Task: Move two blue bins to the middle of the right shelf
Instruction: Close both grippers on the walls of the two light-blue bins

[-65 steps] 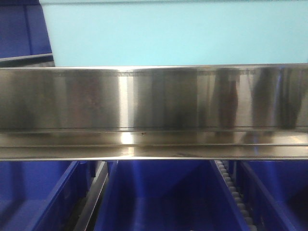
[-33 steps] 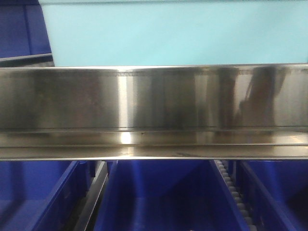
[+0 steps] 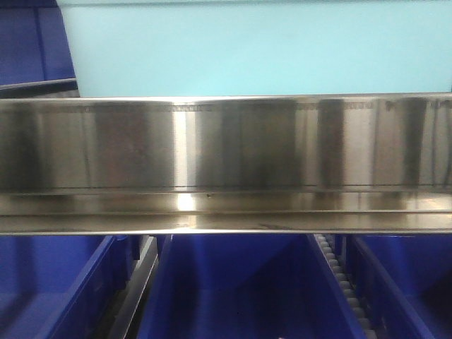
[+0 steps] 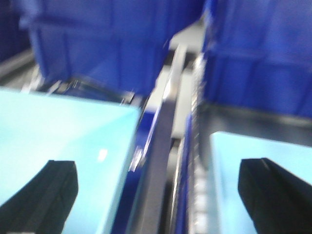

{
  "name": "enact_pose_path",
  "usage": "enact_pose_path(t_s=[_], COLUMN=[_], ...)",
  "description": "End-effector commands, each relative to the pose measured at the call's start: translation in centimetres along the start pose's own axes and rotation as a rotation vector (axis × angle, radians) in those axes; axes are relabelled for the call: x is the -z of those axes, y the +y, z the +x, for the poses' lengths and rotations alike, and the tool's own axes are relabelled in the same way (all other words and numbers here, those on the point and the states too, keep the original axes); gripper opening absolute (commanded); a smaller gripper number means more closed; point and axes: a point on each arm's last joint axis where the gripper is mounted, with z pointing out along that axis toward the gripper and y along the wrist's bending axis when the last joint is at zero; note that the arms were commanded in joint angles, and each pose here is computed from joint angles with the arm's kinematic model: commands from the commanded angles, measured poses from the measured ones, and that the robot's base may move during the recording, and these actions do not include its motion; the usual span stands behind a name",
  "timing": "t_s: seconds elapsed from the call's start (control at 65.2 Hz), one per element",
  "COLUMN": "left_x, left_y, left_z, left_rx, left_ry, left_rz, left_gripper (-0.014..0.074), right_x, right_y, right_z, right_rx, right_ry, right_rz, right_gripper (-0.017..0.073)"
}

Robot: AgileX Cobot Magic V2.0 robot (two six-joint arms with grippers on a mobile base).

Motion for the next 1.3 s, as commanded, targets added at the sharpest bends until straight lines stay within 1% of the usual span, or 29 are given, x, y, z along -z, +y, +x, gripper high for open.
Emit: enact_pose_path(t_s=[0.0,0.107,0.153,0.199,0.276,0.307,0.399,0.491,0.552,0.843,1.135,1.211,1.288], left_x=[-2.1,-5.1,-6.6,-8.1,-10.4,-11.2,-14.0,-16.2,-17.5,-20.7,-22.4,-22.6,-22.7], left_y=[-0.4,-0.6,-0.7,-0.9,-1.0,-1.0,-1.2,-1.4,-1.4,-1.8,-1.9,-1.9,-1.9], left_z=[-1.9,-3.8,-4.2,-4.5,-4.7,-5.0,-5.1,-4.4,-3.8,-2.1,-1.1,-1.0,-1.0], left_rx=[0.012,0.042,0.045,0.079,0.108,0.122,0.138,0.154,0.164,0.177,0.174,0.174,0.173], left_ry=[0.099,0.196,0.242,0.289,0.364,0.364,0.395,0.439,0.468,0.549,0.591,0.596,0.598], left_rz=[0.005,-0.005,-0.006,-0.012,-0.025,-0.028,-0.035,-0.041,-0.047,-0.036,-0.042,-0.042,-0.041], left_gripper=[0.055,0.055,0.055,0.055,0.055,0.055,0.055,0.055,0.055,0.055,0.055,0.0548,0.0533], right_x=[-2.1,-5.2,-6.2,-7.7,-10.3,-10.8,-13.9,-16.1,-17.3,-21.6,-23.9,-24.4,-24.6], right_y=[0.2,0.5,0.7,0.8,1.2,1.2,1.7,1.7,1.7,1.7,1.8,1.8,1.8], right_z=[-1.8,-3.6,-4.1,-4.4,-4.4,-4.6,-4.6,-3.8,-3.1,-0.4,1.4,1.8,2.0], right_rx=[0.024,0.02,0.014,0.007,0.007,0.005,-0.006,-0.05,-0.06,-0.069,-0.074,-0.076,-0.076], right_ry=[0.111,0.249,0.299,0.362,0.472,0.486,0.52,0.569,0.6,0.712,0.778,0.793,0.798], right_rz=[-0.032,-0.082,-0.106,-0.13,-0.158,-0.161,-0.171,-0.163,-0.157,-0.158,-0.158,-0.158,-0.158], right_gripper=[0.0558,0.0558,0.0558,0.0558,0.0558,0.0558,0.0558,0.0558,0.0558,0.0558,0.0557,0.0516,0.0428])
